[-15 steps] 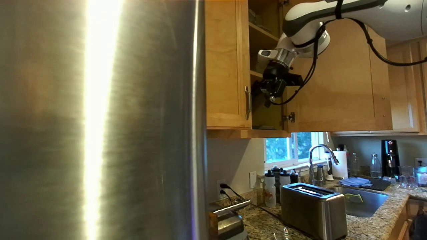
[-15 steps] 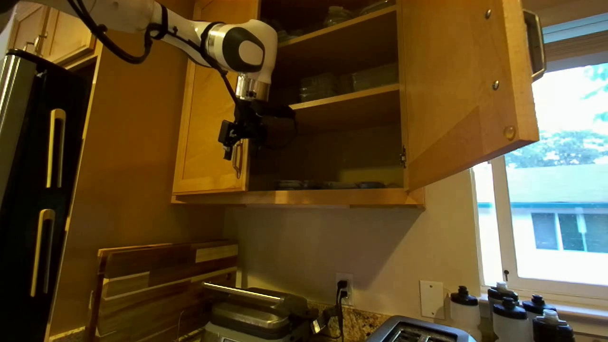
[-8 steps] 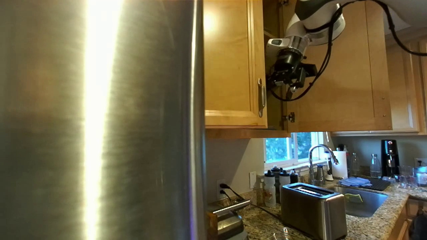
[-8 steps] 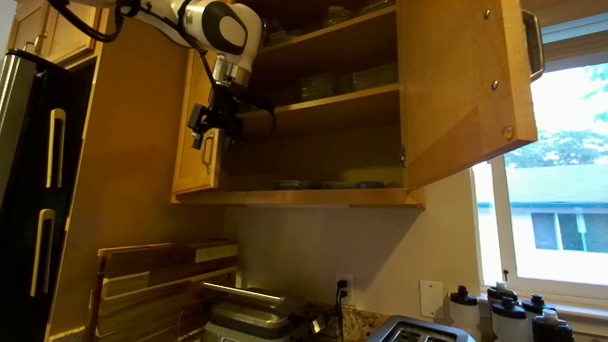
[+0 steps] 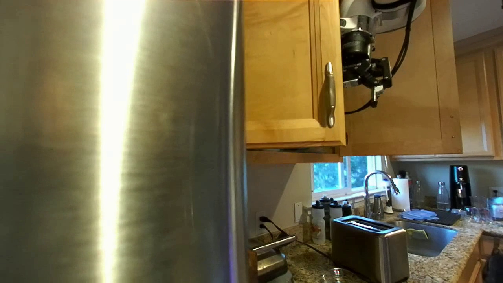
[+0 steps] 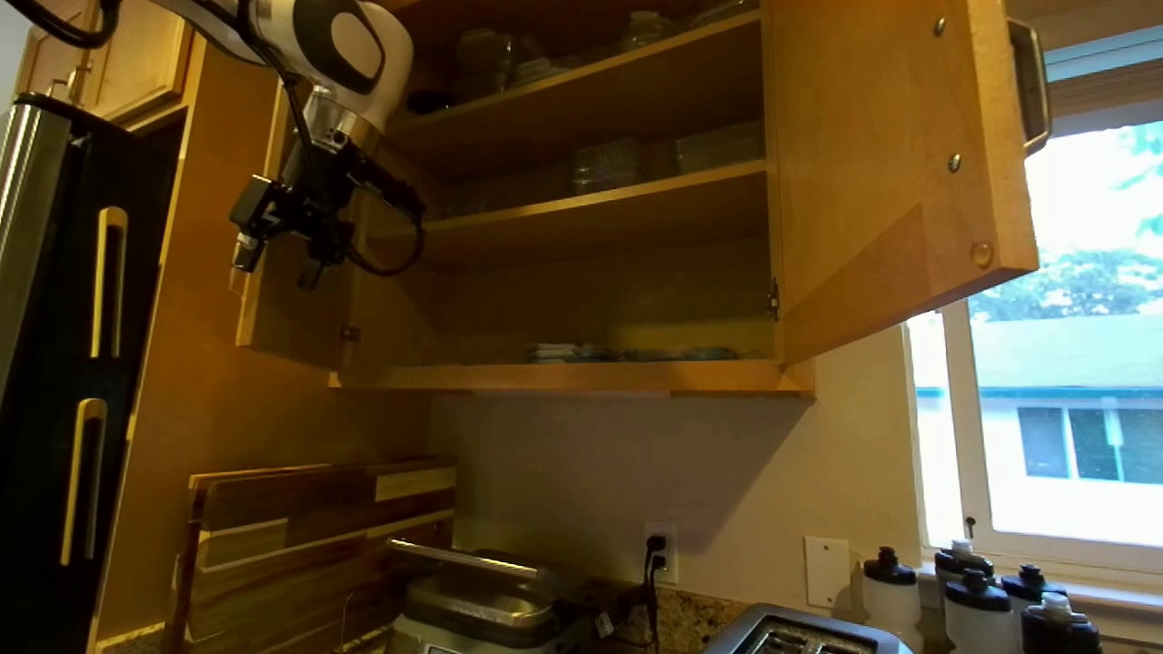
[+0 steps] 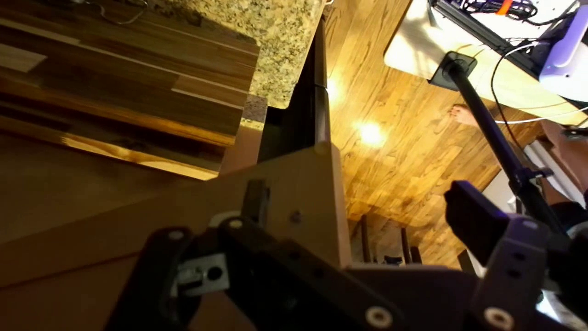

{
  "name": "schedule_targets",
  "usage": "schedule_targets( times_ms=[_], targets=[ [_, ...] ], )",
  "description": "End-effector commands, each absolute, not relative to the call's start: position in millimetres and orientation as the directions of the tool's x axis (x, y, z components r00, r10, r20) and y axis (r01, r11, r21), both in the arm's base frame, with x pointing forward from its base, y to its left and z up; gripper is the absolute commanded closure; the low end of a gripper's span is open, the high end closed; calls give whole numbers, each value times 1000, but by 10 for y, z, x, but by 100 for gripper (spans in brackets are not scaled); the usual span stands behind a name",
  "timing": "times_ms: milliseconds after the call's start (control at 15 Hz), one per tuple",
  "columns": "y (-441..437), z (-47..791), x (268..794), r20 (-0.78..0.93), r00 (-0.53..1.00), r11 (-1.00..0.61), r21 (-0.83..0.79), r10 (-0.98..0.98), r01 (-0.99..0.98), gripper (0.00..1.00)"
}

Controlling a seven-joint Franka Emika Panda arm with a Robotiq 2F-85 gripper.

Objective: Open the doors of the kitchen cabinet

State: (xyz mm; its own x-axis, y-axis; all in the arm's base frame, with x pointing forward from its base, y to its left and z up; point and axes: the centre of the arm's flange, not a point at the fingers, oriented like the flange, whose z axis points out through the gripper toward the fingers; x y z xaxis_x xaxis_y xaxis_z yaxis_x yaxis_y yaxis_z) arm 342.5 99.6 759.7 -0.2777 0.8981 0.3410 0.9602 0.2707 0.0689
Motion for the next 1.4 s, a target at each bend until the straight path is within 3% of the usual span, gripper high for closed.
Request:
schedule_targets(
  times_ms=[0, 667, 1333],
  targets=[
    [1116, 7349, 3525, 316, -225, 227, 31, 922, 973, 0],
    [429, 7082, 4276, 322, 243, -274, 55, 915, 960, 0],
    [-90, 6687, 4476, 300, 642, -694, 111, 706, 711, 0]
  ],
)
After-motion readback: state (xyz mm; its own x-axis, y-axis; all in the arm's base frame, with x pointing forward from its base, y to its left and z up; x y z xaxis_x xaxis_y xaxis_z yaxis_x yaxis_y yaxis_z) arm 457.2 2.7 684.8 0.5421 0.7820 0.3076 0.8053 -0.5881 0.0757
